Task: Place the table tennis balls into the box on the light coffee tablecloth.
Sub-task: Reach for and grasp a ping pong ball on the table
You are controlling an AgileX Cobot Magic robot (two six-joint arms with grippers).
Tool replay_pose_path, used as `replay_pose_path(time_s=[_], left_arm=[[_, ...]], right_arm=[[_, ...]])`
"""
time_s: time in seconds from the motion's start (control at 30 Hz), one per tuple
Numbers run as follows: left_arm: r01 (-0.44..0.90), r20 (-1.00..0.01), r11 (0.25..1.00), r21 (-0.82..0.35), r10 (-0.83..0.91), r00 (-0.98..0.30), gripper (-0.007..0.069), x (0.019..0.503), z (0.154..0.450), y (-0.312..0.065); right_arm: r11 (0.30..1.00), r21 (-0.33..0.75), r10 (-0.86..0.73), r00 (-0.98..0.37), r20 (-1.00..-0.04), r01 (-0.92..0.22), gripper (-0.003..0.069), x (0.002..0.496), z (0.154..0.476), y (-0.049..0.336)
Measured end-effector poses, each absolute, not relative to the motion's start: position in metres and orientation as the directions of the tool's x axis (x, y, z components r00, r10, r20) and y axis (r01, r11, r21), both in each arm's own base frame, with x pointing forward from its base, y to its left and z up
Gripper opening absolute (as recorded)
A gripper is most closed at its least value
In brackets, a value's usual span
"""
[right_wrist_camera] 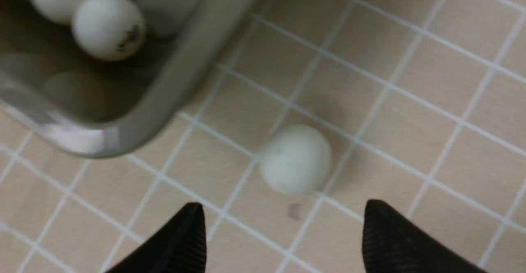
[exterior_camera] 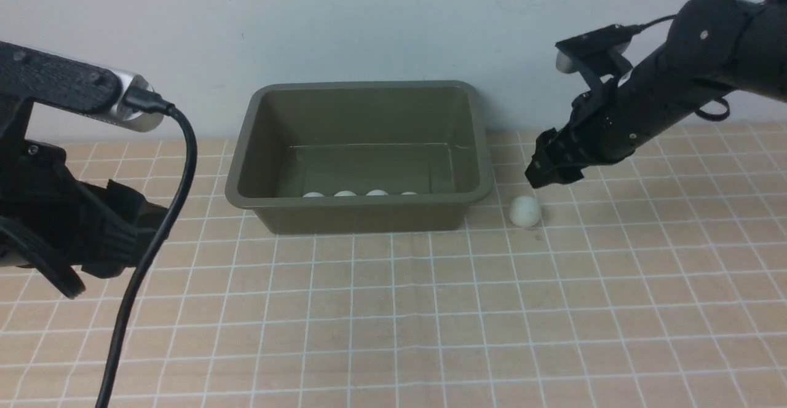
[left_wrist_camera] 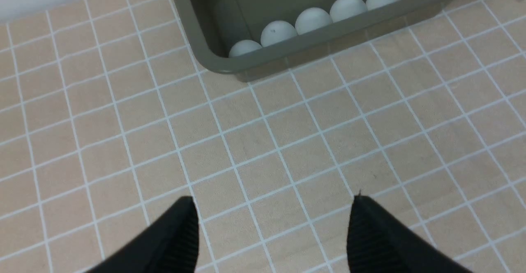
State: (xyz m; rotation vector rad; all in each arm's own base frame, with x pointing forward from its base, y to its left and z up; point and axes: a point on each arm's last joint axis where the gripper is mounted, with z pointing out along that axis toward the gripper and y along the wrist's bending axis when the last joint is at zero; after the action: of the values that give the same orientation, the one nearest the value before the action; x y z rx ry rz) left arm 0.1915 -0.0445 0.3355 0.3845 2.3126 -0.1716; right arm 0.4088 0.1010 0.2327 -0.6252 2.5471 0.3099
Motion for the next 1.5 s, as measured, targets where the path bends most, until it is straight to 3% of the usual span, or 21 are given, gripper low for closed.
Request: replay_pose_path(time_s=[0.13, 0.4, 0.97, 1.23, 1.5], left_arm=[[0.329, -0.706, 0.944, -0.012, 0.225, -0.671, 0.0404, 0.19, 0.334, -0.045], [0.329, -0.707, 0.944, -0.013, 0.224, -0.671, 0.0404, 0.19, 0.334, -0.045], [0.329, -0.706, 0.944, -0.014, 0.224, -0.672, 0.0404, 0.19, 0.334, -0.045], [0.329, -0.706, 0.944, -0.014, 0.224, -0.672, 0.0404, 0.19, 0.334, -0.045], [0.33, -0.704, 0.944, -0.016, 0.223, -0.674, 0.0404, 0.19, 0.334, -0.045]], right_arm=[[0.872, 0.125, -0.342, -0.772, -0.535, -0.473, 0.0477, 0.415, 0.231, 0.084], [0.841, 0.198, -0.337, -0.773, -0.538, -0.504, 0.0477, 0.425, 0.211, 0.088], [0.819, 0.214, -0.388, -0.787, -0.479, -0.533, 0.0477, 0.433, 0.161, 0.104], [0.819, 0.183, -0.398, -0.767, -0.503, -0.545, 0.0475, 0.436, 0.15, 0.12], [0.836, 0.154, -0.379, -0.756, -0.534, -0.528, 0.0369, 0.44, 0.15, 0.118]])
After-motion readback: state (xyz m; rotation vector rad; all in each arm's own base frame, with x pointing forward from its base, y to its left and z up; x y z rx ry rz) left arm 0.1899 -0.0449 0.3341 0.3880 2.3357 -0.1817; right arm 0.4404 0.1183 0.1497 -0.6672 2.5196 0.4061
